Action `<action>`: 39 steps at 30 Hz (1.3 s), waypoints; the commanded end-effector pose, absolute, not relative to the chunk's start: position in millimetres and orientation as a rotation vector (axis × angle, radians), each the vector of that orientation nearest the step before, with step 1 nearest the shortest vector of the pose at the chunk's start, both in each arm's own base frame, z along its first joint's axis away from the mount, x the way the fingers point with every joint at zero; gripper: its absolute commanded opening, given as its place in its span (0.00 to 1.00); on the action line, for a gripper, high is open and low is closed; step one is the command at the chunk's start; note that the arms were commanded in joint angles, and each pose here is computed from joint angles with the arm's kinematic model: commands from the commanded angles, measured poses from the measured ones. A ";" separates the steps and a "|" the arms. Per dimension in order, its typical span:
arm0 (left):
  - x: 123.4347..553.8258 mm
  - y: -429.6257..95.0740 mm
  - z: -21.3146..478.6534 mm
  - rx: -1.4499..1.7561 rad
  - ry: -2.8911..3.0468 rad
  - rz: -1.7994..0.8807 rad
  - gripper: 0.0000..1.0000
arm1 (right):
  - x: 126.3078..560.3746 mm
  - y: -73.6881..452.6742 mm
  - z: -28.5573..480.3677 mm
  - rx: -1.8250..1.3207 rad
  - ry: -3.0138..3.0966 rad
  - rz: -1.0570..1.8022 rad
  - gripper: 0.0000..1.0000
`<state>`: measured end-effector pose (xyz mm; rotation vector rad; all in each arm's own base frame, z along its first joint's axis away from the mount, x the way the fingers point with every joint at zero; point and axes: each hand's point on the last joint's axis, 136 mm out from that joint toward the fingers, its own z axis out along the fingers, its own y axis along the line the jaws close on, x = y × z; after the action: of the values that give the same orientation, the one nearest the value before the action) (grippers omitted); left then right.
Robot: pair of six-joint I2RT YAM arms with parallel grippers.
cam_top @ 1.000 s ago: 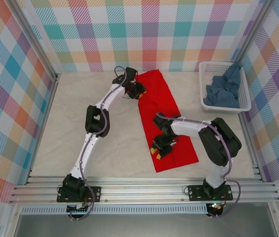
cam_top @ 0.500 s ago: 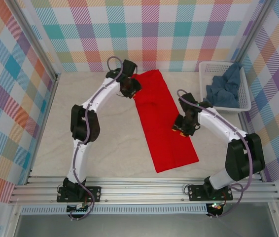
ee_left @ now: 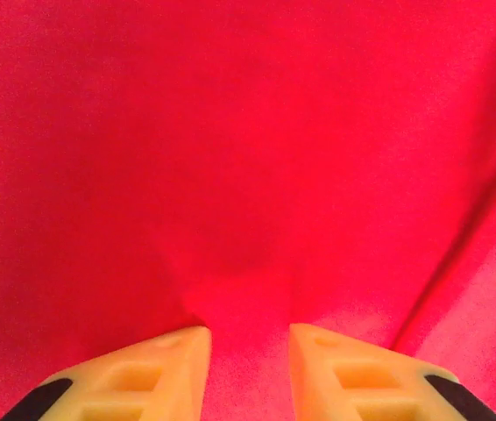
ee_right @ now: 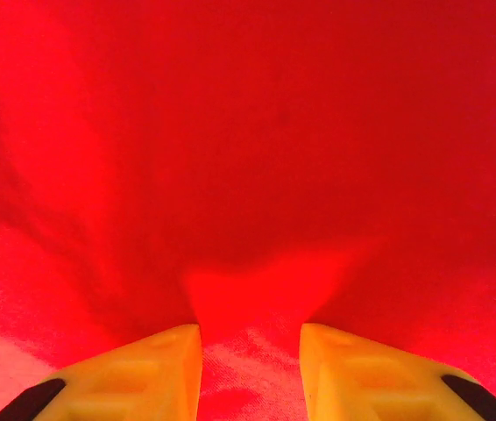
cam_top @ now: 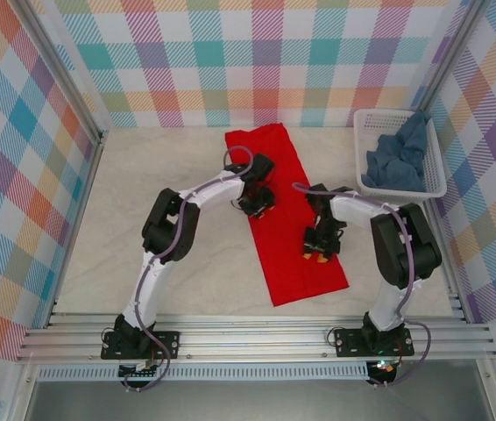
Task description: Fold and stack the t-shirts
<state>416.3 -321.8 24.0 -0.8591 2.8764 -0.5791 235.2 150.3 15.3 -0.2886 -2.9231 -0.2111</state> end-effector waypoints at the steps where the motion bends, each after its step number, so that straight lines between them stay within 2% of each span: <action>1: 417.2 -246.3 -8.2 -0.986 2.878 -0.318 0.31 | 217.8 191.9 14.8 -0.251 -2.867 -0.285 0.35; 8: 424.1 -204.1 -1.3 -0.931 2.910 -0.264 0.31 | 199.8 247.0 8.3 -0.432 -2.753 -0.401 0.36; 16: 413.2 -203.1 1.8 -0.940 2.922 -0.342 0.32 | 197.6 240.0 8.4 -0.483 -2.771 -0.325 0.36; 19: 423.6 -207.3 27.9 -0.887 2.864 -0.401 0.39 | 206.3 245.5 26.2 -0.428 -2.836 -0.388 0.39; 22: 440.1 -214.1 78.4 -0.754 2.774 -0.451 0.46 | 215.1 249.7 50.7 -0.392 -2.901 -0.455 0.42; 25: 430.5 -219.8 116.6 -0.663 2.760 -0.465 0.48 | 215.3 242.2 69.8 -0.418 -2.940 -0.459 0.44; 29: 365.1 -206.7 114.4 -0.675 2.874 -0.421 0.46 | 203.8 229.2 81.7 -0.454 -2.966 -0.497 0.45; 35: 211.0 -191.0 72.8 -0.647 3.184 -0.492 0.30 | 156.9 211.5 71.1 -0.430 -2.868 -0.555 0.44; 39: 141.7 -195.4 55.8 -0.584 3.274 -0.590 0.36 | 128.2 202.1 59.7 -0.405 -2.792 -0.566 0.45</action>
<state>181.2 -185.3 55.0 -0.5922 3.1938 -0.4630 145.9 201.1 58.9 -0.4222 -2.8630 -0.5238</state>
